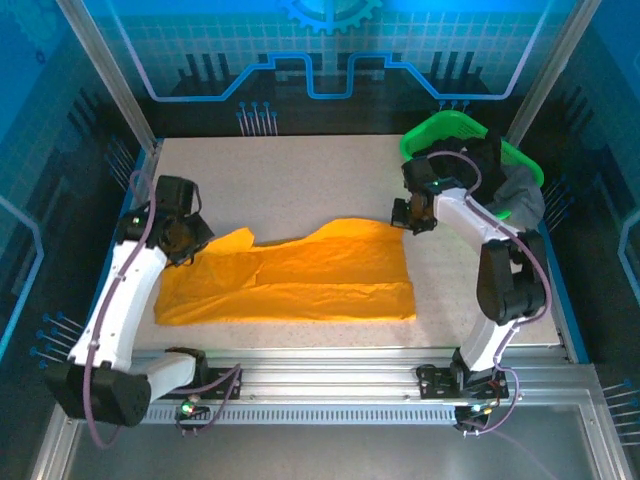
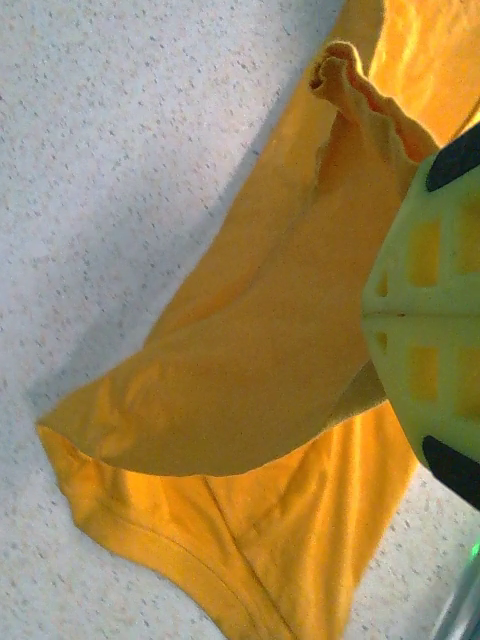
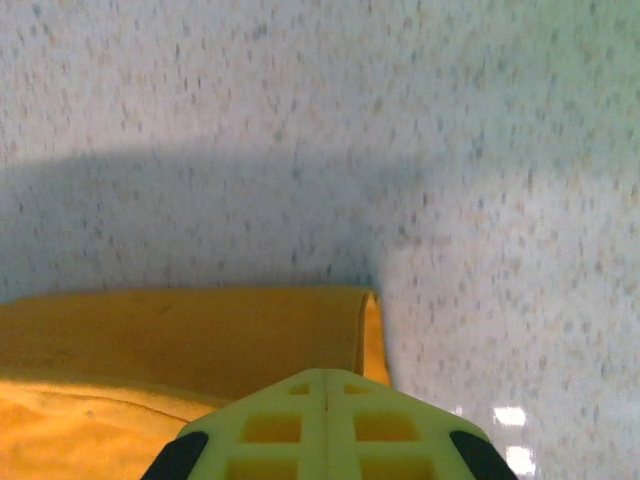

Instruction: Fold and stack the t-shirts

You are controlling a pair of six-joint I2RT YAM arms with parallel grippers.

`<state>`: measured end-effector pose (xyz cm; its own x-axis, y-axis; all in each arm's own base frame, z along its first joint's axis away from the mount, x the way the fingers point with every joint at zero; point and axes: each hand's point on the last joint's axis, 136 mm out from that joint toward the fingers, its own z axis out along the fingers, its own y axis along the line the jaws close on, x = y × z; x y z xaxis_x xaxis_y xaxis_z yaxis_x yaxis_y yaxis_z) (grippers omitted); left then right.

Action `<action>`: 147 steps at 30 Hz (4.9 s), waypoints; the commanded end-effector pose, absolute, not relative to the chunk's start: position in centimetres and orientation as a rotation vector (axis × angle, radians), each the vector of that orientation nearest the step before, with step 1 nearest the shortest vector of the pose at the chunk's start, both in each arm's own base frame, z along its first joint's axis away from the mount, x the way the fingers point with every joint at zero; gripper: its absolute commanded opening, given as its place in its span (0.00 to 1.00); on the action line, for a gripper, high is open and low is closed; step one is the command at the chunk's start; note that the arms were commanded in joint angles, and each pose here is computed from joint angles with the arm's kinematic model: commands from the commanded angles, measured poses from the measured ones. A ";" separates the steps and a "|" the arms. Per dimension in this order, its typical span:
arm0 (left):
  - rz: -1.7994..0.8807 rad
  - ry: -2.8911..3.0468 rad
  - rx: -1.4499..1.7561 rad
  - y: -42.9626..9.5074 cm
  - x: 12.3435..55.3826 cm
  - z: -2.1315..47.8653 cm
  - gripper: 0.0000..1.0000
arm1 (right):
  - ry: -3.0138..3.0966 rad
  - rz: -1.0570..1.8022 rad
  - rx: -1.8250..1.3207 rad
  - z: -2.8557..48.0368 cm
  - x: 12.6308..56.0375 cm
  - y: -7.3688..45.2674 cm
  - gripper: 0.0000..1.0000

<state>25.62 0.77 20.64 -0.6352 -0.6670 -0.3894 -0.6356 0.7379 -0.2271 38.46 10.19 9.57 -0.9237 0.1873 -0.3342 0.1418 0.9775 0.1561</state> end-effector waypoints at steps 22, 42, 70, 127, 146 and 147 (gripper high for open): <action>0.082 2.542 -1.189 2.6 16.6 15.8 0.00 | 2.939 0.016 0.246 6.2 28.6 9.0 0.00; 0.103 2.593 -1.154 2.5 16.7 13.6 0.00 | 3.025 0.015 0.315 4.0 26.3 8.8 0.09; -0.029 2.676 -1.356 -0.4 21.4 5.4 0.01 | 3.204 -0.017 0.389 0.8 28.6 14.8 0.24; -0.059 2.774 -1.468 3.0 35.6 -0.3 0.25 | 3.272 0.127 0.250 0.7 36.5 15.9 0.41; -0.629 2.635 -0.744 -6.4 37.8 10.0 0.52 | 2.965 0.603 -0.083 10.5 41.4 21.7 0.59; -0.659 2.670 -0.706 -7.3 37.1 9.3 0.53 | 2.960 0.661 -0.082 10.9 40.9 22.1 0.60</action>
